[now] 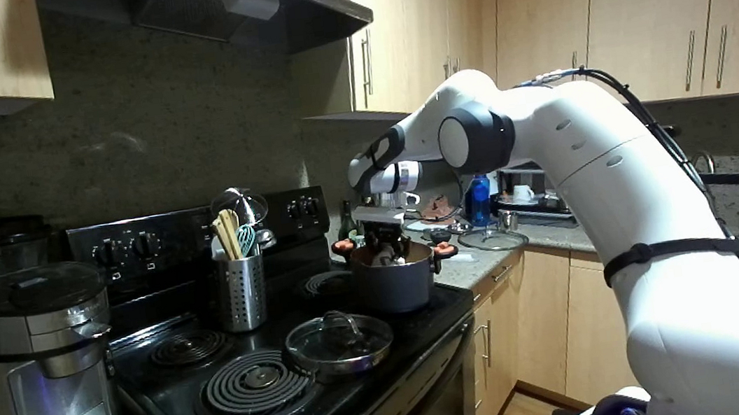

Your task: Take the towel out of the pot and put it on the counter

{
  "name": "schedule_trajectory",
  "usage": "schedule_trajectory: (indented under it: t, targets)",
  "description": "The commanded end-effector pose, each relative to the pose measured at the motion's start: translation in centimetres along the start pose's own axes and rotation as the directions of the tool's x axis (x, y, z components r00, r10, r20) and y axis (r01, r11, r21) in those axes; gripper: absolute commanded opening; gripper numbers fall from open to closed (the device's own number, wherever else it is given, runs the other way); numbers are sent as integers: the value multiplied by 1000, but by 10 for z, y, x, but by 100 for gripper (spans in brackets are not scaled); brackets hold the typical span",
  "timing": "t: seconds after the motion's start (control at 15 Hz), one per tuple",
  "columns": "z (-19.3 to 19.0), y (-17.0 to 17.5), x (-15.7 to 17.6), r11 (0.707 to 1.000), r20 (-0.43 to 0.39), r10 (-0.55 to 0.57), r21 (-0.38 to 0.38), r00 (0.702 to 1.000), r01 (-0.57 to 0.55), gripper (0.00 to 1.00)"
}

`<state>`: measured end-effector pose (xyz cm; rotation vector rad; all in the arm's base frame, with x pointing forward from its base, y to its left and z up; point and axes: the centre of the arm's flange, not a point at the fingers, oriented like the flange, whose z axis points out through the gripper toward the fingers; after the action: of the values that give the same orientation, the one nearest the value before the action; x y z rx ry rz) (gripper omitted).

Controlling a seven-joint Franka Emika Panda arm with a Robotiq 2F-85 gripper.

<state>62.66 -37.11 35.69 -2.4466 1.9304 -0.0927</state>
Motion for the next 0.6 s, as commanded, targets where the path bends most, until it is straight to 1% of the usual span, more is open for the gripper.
schedule_trajectory:
  t: [0.0, 0.53]
  targets:
    - [-41, 10, -6, 1000, -5, -11, 23, 1000, 11, 4]
    - [-99, 22, 15, 995, -31, 14, 103, 999, -11, 4]
